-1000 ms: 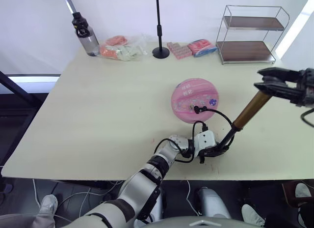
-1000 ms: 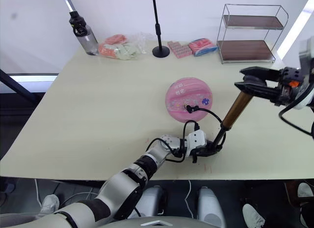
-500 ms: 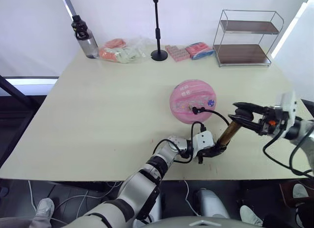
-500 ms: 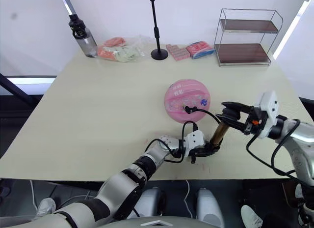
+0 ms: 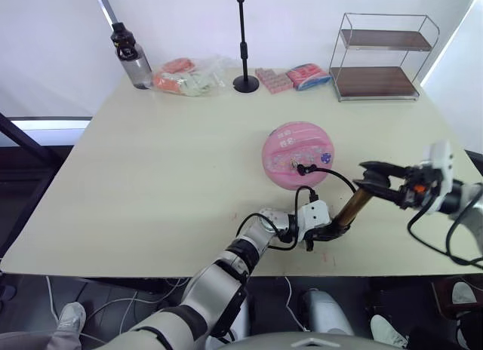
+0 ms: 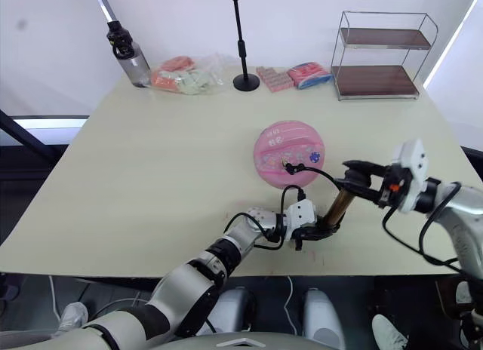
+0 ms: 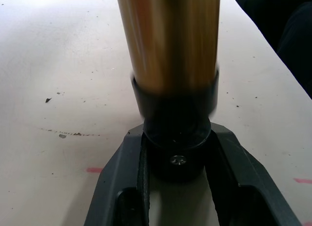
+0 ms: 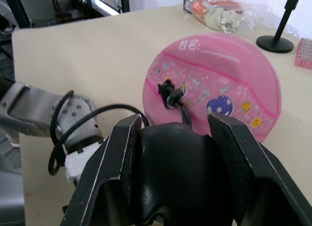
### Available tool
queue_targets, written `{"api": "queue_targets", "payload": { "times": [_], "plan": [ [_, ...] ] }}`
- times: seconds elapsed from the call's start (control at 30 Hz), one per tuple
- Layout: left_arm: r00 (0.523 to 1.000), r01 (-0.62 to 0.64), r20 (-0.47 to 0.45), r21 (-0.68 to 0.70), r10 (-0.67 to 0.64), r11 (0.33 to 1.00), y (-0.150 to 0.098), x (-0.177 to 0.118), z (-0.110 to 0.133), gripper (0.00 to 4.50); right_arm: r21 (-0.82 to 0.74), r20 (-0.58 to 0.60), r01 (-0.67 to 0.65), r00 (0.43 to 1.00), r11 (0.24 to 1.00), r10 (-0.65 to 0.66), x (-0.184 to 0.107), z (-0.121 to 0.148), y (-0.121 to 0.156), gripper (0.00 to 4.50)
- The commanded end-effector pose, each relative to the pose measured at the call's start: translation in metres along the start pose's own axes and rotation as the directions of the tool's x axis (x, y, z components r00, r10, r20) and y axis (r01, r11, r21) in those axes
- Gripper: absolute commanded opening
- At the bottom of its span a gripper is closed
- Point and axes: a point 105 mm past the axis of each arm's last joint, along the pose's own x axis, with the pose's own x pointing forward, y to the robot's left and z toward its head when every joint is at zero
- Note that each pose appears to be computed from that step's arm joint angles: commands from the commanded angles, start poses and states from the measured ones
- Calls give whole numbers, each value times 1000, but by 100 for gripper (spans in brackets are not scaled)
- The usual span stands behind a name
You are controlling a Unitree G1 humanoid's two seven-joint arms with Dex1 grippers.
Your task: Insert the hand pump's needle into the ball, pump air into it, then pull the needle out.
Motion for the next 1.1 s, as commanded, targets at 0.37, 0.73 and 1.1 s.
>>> {"api": "queue_targets", "payload": {
  "times": [0.37,0.73,1.1],
  "plan": [
    [991,33,-129,-69,-42,997,-14,-10,-39,108,-124,155,13,988,992,7,-32,118,-10,175],
    [991,30,-128,-69,-38,997,-13,-11,-38,108,-70,32,-4,999,998,7,-20,82,-9,175],
    [991,32,-126,-62,-40,998,-13,-10,-36,108,-46,-64,59,996,997,-61,-4,-12,0,175]
  ]
}}
